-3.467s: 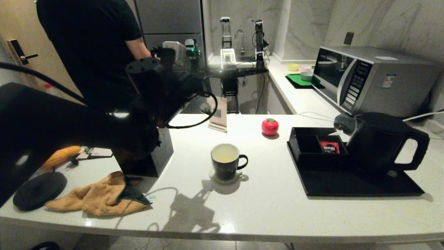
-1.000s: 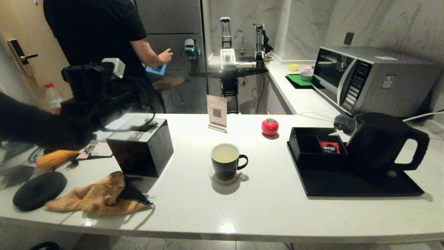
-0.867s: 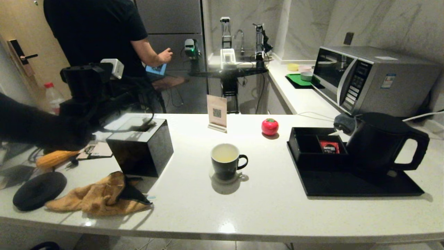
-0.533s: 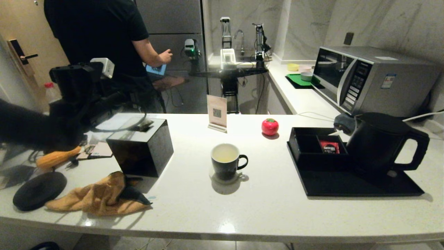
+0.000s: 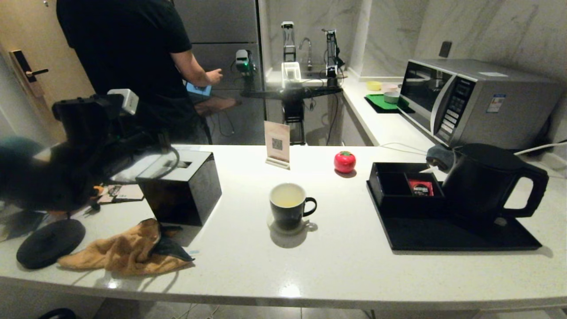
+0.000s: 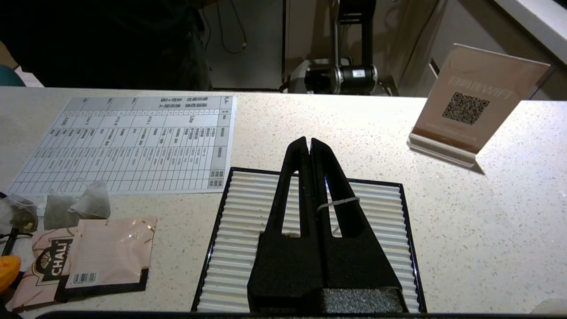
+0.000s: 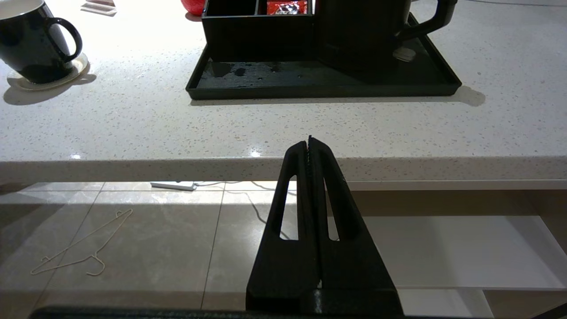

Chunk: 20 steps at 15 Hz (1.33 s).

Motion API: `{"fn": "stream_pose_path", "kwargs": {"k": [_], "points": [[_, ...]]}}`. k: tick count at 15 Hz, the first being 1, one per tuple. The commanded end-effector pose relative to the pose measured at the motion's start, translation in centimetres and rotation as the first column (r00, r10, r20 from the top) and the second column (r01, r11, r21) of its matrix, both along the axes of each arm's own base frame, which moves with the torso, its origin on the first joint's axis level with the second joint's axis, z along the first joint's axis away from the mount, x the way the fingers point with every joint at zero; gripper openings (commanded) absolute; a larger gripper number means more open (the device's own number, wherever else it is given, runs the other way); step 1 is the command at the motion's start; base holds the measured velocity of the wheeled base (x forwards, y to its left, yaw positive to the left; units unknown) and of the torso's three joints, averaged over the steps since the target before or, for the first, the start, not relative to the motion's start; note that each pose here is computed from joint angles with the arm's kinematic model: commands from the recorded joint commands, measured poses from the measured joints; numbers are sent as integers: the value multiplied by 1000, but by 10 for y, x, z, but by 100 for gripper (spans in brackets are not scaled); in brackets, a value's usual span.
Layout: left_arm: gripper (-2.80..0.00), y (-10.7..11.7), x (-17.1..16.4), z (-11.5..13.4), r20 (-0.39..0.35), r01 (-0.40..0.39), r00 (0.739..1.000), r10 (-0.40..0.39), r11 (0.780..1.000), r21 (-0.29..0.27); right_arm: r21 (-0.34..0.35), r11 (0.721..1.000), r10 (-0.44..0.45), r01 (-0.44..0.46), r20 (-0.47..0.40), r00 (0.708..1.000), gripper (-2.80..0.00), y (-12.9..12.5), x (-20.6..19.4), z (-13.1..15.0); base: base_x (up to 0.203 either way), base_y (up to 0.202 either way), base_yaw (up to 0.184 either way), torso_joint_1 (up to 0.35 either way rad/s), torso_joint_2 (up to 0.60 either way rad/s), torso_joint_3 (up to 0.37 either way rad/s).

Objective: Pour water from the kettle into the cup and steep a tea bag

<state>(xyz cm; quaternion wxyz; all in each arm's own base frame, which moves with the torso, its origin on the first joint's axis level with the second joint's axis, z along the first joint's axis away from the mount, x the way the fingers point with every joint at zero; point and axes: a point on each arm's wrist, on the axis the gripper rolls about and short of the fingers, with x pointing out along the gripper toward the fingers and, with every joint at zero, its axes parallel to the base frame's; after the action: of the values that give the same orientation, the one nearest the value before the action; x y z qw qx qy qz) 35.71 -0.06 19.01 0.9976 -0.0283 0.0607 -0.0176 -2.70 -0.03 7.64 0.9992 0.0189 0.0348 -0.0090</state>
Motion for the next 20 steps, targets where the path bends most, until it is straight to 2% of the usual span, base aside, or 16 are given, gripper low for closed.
{"fn": "stream_pose_path", "kwargs": {"k": [1,4,10,20], "points": [[-280,-2,-1,-2,-2,6,1000,-6,1000,-1,0,1000,0,0,-2,1000,-280,0,0,0,0,0,0,0,0,0],[-280,-3,1,-4,-9,9,1000,-9,1000,-1,0,1000,0,0,-2,1000,-280,0,0,0,0,0,0,0,0,0],[-280,-3,5,-24,-67,14,998,-14,1000,3,-1,1000,0,0,-2,1000,-280,0,0,0,0,0,0,0,0,0],[-280,-8,8,-30,-83,27,996,-26,1000,2,0,1000,0,0,-2,1000,-280,0,0,0,0,0,0,0,0,0]]}}
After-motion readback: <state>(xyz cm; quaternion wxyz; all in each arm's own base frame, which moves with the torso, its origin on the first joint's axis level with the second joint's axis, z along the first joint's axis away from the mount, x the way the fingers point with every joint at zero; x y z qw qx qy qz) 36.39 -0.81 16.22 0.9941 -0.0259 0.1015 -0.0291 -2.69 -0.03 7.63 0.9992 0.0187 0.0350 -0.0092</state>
